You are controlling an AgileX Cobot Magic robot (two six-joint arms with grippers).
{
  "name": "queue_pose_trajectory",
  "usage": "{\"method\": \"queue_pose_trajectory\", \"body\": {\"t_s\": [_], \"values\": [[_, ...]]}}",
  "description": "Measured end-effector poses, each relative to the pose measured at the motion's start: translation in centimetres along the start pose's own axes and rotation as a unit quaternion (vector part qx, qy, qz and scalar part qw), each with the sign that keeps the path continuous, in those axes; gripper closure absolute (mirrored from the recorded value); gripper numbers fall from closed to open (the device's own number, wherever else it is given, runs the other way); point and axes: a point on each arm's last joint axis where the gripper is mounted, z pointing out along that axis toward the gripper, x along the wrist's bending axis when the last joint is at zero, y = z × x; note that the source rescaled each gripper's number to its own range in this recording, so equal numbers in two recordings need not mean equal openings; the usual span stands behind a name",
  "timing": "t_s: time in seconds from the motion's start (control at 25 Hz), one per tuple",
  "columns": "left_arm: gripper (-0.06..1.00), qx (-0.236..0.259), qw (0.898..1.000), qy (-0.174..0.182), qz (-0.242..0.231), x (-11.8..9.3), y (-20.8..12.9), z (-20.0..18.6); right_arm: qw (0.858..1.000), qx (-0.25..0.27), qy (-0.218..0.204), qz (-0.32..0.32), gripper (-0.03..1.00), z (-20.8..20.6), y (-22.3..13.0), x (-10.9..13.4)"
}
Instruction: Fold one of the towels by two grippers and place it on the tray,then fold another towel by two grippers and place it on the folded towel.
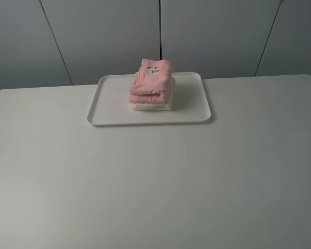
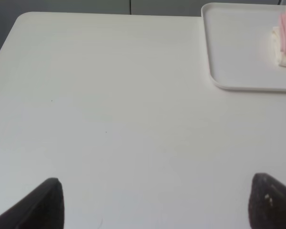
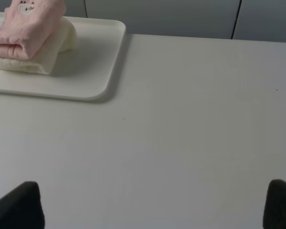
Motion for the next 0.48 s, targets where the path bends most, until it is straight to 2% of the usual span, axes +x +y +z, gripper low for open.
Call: {"method": "queue_pose_trajectory", "body": {"t_s": [0.48], "values": [[-0.05, 0.000, 1.000, 0.000, 0.000, 0.00, 0.00, 0.00, 1.000, 0.000, 0.000, 0.000, -0.03, 0.00, 0.00, 0.00]]}}
